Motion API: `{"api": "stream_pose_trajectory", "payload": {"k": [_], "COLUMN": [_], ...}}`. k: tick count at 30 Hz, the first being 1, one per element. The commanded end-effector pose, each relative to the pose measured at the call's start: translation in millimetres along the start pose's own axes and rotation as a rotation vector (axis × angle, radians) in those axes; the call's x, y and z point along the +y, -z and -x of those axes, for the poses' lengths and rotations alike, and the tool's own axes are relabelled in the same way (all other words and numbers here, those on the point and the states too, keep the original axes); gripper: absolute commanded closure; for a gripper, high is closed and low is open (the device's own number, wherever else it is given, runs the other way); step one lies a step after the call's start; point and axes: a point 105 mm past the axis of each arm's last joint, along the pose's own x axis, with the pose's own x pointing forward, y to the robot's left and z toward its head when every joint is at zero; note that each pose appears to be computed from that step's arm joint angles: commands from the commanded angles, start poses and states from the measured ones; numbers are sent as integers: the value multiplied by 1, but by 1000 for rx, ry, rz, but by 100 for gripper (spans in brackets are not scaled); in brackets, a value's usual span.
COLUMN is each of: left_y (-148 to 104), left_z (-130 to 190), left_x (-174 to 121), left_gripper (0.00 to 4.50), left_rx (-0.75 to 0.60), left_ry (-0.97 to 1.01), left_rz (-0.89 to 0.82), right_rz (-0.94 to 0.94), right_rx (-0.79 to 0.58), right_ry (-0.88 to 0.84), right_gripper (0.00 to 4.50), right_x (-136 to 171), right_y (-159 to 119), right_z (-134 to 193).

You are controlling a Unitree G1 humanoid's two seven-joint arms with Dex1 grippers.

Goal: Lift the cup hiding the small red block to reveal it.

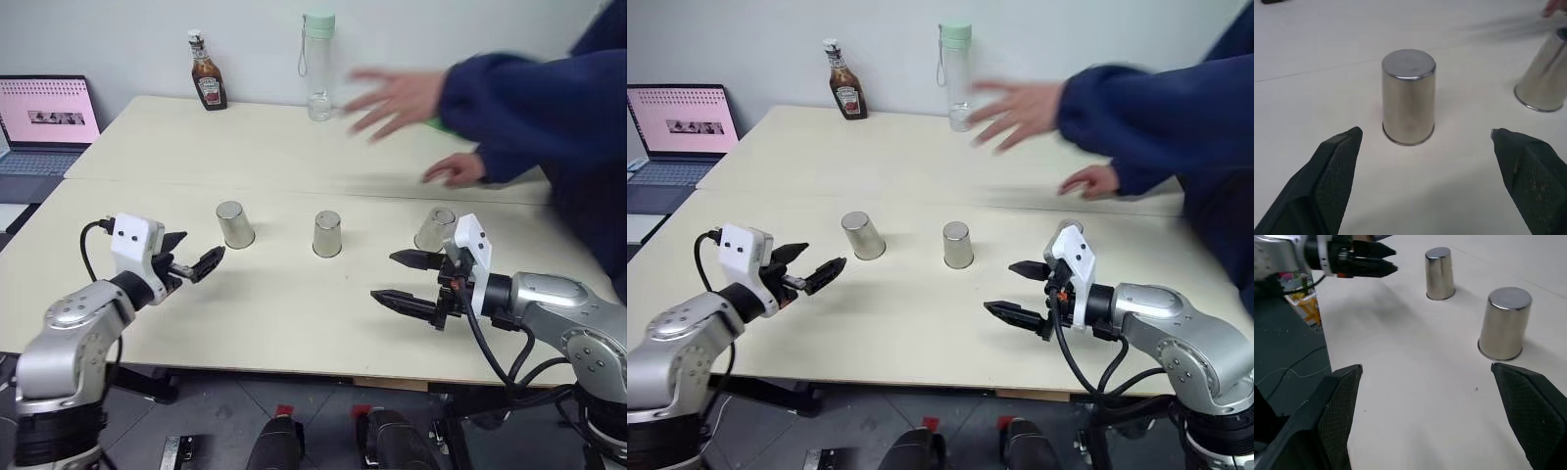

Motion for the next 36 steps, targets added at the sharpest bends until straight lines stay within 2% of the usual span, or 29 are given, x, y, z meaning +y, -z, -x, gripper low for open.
{"api": "stream_pose_trajectory", "payload": {"k": [1, 10, 16, 24, 25, 27, 33, 36], "left_y": [-4, 7, 6, 9, 7, -2, -49, -50], "left_z": [-16, -61, -86, -91, -91, -91, -74, -57], "left_x": [1, -14, -9, -12, -11, -10, 9, 35], "left_gripper": [0, 0, 0, 154, 171, 173, 173, 173], "left_rx": [-55, -91, -90, -101, -109, -133, -198, -175], "left_ry": [-56, -34, -79, -56, -57, -63, -108, -208], "left_rz": [-29, -4, -24, -28, -28, -39, -97, -65], "right_rz": [95, 107, 99, 78, 76, 72, 68, 59], "right_rx": [-50, -71, -58, -64, -66, -68, -71, -75], "right_ry": [-17, 1, 23, 70, 72, 72, 59, 47], "right_gripper": [3, 3, 3, 0, 0, 0, 0, 0], "right_x": [4, 2, 4, -1, -1, -1, 1, 3], "right_y": [-15, -21, -19, -21, -21, -22, -23, -23], "right_z": [-5, -11, -10, -8, -8, -7, -8, -10]}}
